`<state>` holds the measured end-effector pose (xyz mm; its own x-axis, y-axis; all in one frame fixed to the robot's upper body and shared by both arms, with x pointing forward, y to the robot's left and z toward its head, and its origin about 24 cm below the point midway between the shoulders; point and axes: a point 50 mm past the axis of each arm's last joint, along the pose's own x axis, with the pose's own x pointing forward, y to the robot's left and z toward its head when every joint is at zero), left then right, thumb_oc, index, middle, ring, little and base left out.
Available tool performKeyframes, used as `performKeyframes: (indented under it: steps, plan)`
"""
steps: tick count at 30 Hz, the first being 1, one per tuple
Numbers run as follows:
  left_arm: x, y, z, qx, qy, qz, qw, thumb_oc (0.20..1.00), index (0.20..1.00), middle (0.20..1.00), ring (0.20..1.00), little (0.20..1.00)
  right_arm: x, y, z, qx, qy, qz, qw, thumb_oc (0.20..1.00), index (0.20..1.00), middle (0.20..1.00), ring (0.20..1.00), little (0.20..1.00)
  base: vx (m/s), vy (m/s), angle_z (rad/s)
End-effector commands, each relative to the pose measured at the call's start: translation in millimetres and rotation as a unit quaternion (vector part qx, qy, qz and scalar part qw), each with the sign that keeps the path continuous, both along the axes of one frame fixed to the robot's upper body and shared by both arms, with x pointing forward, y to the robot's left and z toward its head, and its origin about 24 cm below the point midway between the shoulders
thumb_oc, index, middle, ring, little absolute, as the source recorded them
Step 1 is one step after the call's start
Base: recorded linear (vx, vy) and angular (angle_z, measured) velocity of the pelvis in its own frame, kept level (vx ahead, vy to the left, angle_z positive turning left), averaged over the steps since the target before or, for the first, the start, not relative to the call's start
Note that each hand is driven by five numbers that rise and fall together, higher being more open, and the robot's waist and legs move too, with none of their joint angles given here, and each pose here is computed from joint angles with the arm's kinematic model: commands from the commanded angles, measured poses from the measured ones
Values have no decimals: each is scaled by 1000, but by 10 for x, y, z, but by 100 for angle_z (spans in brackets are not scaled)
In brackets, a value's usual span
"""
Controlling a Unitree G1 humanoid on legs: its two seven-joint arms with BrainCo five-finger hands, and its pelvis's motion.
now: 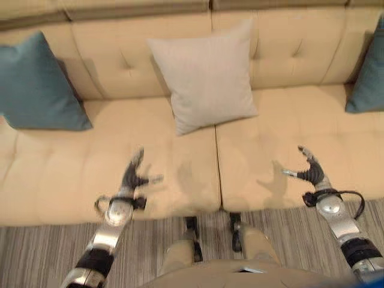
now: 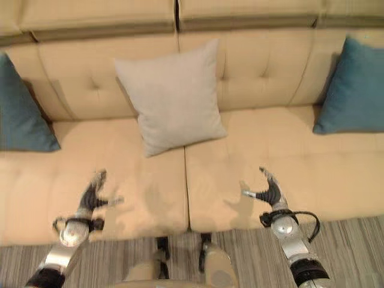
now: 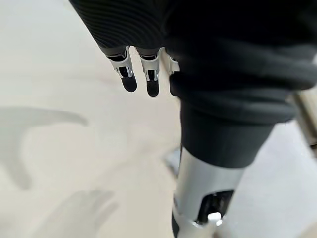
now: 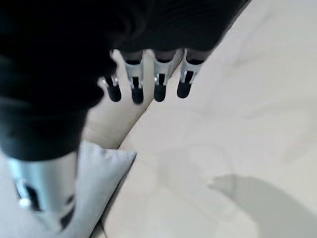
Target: Pick up all the scattered cushions and arrange them neatly on the sofa.
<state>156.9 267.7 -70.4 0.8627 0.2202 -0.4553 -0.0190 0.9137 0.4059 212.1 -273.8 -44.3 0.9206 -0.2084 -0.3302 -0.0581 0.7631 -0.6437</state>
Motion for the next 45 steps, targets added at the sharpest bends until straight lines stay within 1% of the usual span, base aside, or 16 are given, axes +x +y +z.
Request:
performKeyframes:
  steps: [1, 2, 4, 5, 7, 10, 13, 16, 19, 25, 28, 34, 37, 38, 41, 45]
  plan:
    - [265, 48, 56, 26, -15, 0, 1000, 1000, 1000, 1000, 1000, 1000, 27, 19, -6, -35, 9, 28, 999, 1000, 1000, 1000, 1000, 1000, 1, 51, 0]
    - [33, 81, -206, 36, 61, 17, 997, 1000, 1000, 1000, 1000, 1000, -72, -6, -192, -47, 58, 19, 997, 1000, 1000, 1000, 1000, 1000, 4, 50, -1]
    - [-272, 93, -474, 40, 152, 34, 987, 1000, 1000, 1000, 1000, 1000, -276, -33, -456, -59, 135, 3, 989, 1000, 1000, 1000, 1000, 1000, 15, 50, -10]
    - [-270, 94, -474, 40, 152, 34, 987, 1000, 1000, 1000, 1000, 1000, -272, -31, -456, -59, 135, 3, 989, 1000, 1000, 1000, 1000, 1000, 5, 52, -10]
    - [-658, 107, -699, 46, 252, 62, 965, 1000, 1000, 1000, 1000, 1000, -589, -81, -725, -63, 222, -41, 972, 1000, 1000, 1000, 1000, 1000, 13, 58, -5]
    - [-967, 103, -802, 48, 317, 77, 944, 1000, 1000, 1000, 1000, 1000, -844, -114, -867, -54, 279, -84, 955, 1000, 1000, 1000, 1000, 1000, 51, 43, -11]
    - [-1133, 101, -838, 44, 347, 90, 933, 1000, 1000, 1000, 1000, 1000, -1028, -103, -951, -55, 320, -93, 941, 1000, 1000, 1000, 1000, 1000, 19, 35, -17]
    - [-1190, 90, -851, 42, 358, 91, 928, 1000, 1000, 1000, 1000, 1000, -1115, -54, -1000, -47, 339, -96, 935, 1000, 1000, 1000, 1000, 1000, -47, 53, -5]
    - [-1144, 63, -854, 41, 352, 85, 931, 1000, 1000, 1000, 1000, 1000, -1085, -7, -1009, -50, 341, -82, 935, 1000, 1000, 1000, 1000, 1000, -96, 74, -19]
    - [-1032, 53, -839, 45, 335, 79, 938, 1000, 1000, 1000, 1000, 1000, -817, 146, -972, -62, 312, -37, 947, 1000, 1000, 1000, 1000, 1000, -216, 86, -38]
    - [-772, 144, -769, 61, 311, 76, 945, 1000, 1000, 1000, 1000, 1000, -805, 227, -998, -67, 322, -13, 944, 1000, 1000, 1000, 1000, 1000, -258, 61, -39]
    - [-778, 118, -784, 52, 314, 84, 944, 1000, 1000, 1000, 1000, 1000, -965, 155, -1038, -62, 349, -43, 934, 1000, 1000, 1000, 1000, 1000, -106, -137, -13]
    - [-609, 111, -752, 56, 293, 89, 950, 1000, 1000, 1000, 1000, 1000, -952, 113, -1020, -56, 339, -62, 937, 1000, 1000, 1000, 1000, 1000, -188, -222, 15]
    - [-473, 69, -730, 56, 279, 78, 956, 1000, 1000, 1000, 1000, 1000, -966, 71, -1012, -51, 337, -83, 936, 1000, 1000, 1000, 1000, 1000, -200, -171, 71]
    - [-363, 33, -713, 56, 271, 68, 959, 1000, 1000, 1000, 1000, 1000, -1020, 29, -1020, -59, 353, -90, 930, 1000, 1000, 1000, 1000, 1000, -154, -86, 116]
    - [-365, -46, -749, 35, 278, 78, 957, 1000, 1000, 1000, 1000, 1000, -1045, 23, -1030, -57, 364, -93, 925, 1000, 1000, 1000, 1000, 1000, -71, 27, 6]
